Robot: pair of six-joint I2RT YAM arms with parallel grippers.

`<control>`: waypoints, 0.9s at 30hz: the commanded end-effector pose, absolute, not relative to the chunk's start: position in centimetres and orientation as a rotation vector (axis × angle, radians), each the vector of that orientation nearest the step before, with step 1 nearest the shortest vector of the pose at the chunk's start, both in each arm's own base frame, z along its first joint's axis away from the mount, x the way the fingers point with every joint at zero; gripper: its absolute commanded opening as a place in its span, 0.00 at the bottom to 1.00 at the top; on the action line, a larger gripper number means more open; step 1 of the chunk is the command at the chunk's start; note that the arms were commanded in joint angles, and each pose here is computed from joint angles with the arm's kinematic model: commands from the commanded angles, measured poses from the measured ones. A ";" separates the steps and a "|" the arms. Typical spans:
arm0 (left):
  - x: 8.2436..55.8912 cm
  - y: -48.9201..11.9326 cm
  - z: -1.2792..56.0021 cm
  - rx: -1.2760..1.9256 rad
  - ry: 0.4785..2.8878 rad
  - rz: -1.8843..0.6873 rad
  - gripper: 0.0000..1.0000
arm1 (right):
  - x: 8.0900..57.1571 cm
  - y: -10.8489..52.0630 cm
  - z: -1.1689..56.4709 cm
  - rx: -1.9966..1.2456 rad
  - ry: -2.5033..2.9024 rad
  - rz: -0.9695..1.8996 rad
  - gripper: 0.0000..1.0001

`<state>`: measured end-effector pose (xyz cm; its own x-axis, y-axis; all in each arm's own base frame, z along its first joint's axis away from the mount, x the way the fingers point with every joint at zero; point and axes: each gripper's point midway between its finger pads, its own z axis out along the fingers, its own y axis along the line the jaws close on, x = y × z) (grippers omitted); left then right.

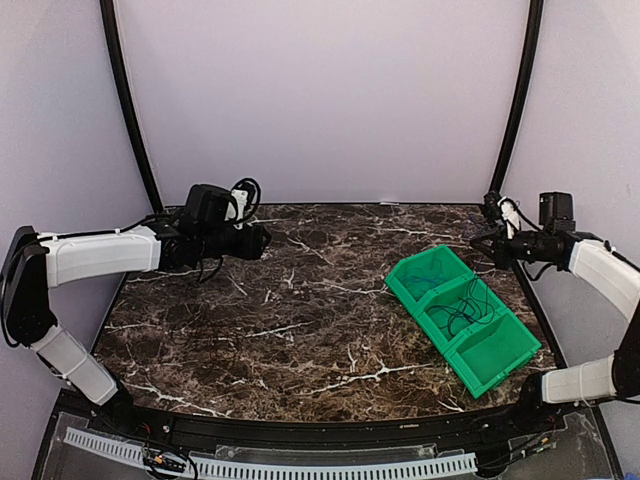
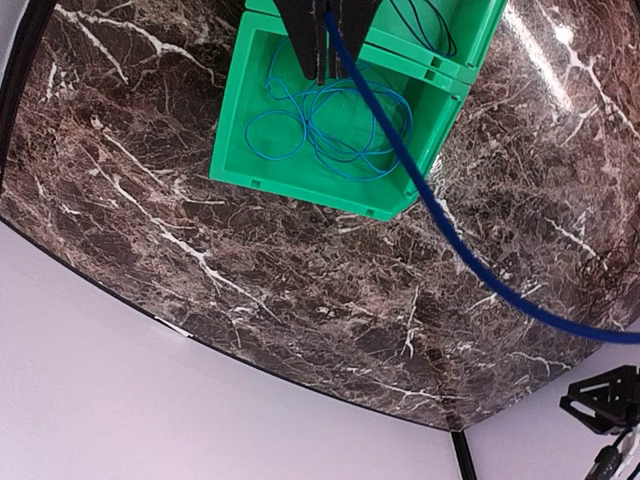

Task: Untangle the cables
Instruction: Place the untangled cable in the bin.

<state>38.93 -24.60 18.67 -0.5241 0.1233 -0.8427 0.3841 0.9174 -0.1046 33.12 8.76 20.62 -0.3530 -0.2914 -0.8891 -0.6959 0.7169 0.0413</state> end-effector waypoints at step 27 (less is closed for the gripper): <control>39.1 -25.1 19.7 0.362 2.106 -0.382 0.60 | 27.1 6.3 8.2 -1.299 2.327 0.313 0.00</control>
